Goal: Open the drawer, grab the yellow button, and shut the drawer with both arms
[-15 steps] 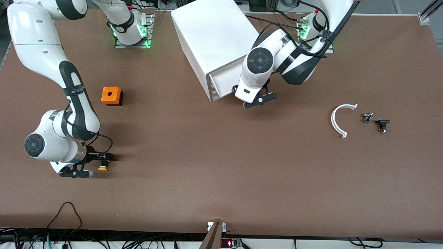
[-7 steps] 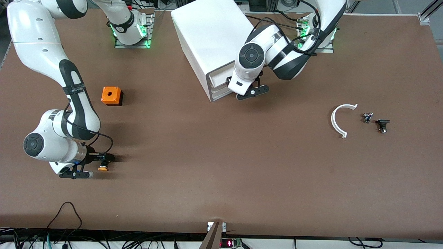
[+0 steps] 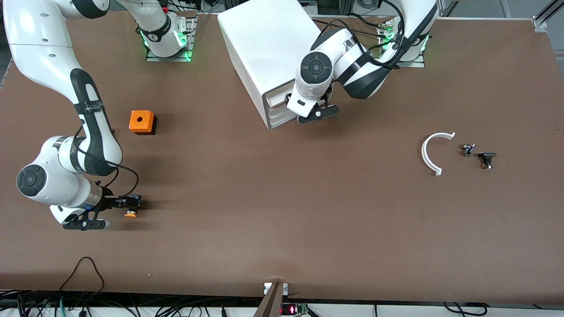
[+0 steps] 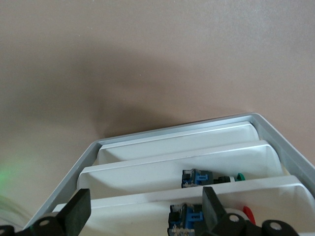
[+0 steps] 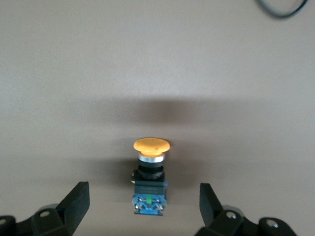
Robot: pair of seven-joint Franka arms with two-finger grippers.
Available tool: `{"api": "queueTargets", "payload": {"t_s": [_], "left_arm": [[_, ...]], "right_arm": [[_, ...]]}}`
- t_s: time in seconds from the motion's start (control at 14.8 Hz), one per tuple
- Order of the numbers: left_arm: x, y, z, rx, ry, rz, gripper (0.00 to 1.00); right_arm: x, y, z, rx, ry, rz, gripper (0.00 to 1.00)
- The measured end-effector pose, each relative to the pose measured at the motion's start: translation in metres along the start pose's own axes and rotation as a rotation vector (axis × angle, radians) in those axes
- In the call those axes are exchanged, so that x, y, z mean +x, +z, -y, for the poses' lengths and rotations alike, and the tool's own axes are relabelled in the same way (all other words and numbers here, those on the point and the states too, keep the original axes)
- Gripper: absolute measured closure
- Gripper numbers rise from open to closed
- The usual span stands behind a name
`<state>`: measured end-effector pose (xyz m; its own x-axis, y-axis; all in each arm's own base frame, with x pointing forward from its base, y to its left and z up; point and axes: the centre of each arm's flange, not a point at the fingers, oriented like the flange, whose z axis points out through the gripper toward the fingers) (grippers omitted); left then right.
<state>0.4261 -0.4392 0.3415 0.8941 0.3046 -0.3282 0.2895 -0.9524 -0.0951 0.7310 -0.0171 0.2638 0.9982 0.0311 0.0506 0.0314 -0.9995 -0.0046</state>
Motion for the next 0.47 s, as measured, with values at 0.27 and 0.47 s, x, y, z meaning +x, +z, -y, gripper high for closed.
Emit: {"api": "queueTargets", "payload": {"t_s": [0.27, 0.47], "left_arm": [[-0.009, 0.004, -0.003, -0.003, 0.006, 0.026, 0.00], [-0.011, 0.005, -0.003, -0.001, 0.005, 0.035, 0.00]], "right_arm": [[-0.006, -0.056, 0.017, -0.018, 0.033, 0.041, 0.00], [-0.019, -0.110, 0.024, -0.023, 0.072, 0.086, 0.00]]}}
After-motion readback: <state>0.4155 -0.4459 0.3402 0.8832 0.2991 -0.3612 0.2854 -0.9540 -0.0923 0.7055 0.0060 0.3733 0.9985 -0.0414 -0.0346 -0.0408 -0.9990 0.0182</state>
